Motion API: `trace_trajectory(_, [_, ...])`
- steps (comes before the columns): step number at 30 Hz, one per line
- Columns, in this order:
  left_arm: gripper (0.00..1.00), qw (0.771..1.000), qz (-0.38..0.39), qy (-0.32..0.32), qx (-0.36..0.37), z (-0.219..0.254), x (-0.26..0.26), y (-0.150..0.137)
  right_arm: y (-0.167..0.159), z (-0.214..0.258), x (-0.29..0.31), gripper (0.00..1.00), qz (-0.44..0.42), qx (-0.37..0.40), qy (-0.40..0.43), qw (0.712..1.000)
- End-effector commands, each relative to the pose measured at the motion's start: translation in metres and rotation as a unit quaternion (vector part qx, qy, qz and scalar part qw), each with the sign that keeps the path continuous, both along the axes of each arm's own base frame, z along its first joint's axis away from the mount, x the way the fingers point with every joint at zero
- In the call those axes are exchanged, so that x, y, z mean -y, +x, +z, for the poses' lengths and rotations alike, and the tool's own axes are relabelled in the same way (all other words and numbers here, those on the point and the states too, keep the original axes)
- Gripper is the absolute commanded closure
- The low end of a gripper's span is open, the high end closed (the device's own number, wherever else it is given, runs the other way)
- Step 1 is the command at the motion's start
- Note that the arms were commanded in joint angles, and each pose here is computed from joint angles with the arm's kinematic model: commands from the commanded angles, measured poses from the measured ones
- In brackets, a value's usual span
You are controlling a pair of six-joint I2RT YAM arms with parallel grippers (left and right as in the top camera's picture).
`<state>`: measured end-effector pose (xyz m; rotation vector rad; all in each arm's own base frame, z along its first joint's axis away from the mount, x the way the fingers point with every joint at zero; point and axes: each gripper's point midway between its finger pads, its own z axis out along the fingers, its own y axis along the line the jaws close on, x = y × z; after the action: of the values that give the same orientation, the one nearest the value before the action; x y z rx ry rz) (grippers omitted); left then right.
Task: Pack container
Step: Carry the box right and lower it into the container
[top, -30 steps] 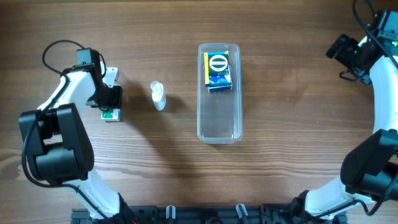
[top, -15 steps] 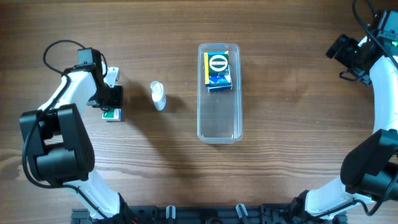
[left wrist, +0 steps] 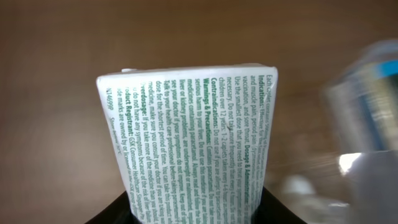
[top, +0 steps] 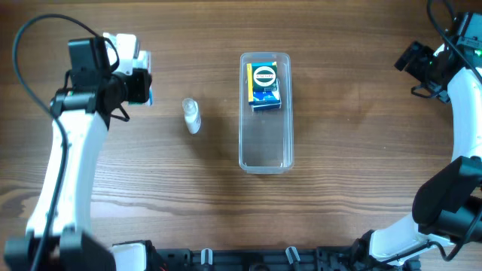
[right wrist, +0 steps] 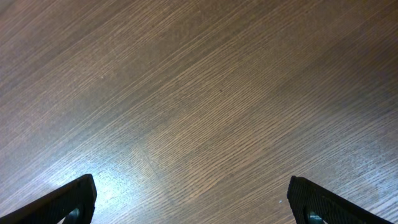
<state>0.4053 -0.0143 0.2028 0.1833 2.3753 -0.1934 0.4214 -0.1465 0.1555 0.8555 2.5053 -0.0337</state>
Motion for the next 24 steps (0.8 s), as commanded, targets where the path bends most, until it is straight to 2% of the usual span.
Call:
trace_trajectory(1, [0.56,0.988,-0.102,-0.074,0.089,0.073,0.063,-0.022,0.000,-0.003,-0.001,0.00,0.006,-0.002,0.001,1.000])
trace_trajectory(7, [0.55,0.971,-0.177,-0.137,0.087,0.099,0.145,-0.063,0.000,-0.003,-0.001,0.00,0.006,-0.002,0.001,1.000])
trace_trajectory(11, [0.56,0.956,-0.233,-0.177,0.036,0.091,0.210,-0.096,0.000,-0.002,-0.001,0.00,0.006,-0.002,0.001,1.000])
trace_trajectory(14, [0.57,0.951,-0.247,-0.184,0.004,0.079,0.243,-0.112,0.000,-0.002,-0.001,0.00,0.006,-0.002,0.001,1.000])
trace_trajectory(18, [0.56,0.966,-0.200,-0.162,-0.022,0.052,0.270,-0.111,0.000,-0.003,-0.001,0.00,0.006,-0.002,0.001,1.000])
trace_trajectory(19, [0.56,0.975,-0.157,-0.156,-0.030,0.039,0.275,-0.104,0.000,-0.002,-0.001,0.00,0.006,-0.002,0.001,1.000])
trace_trajectory(24, [0.56,0.983,-0.047,-0.167,-0.052,0.007,0.289,-0.089,0.002,-0.001,-0.001,0.00,0.006,0.002,-0.001,1.000])
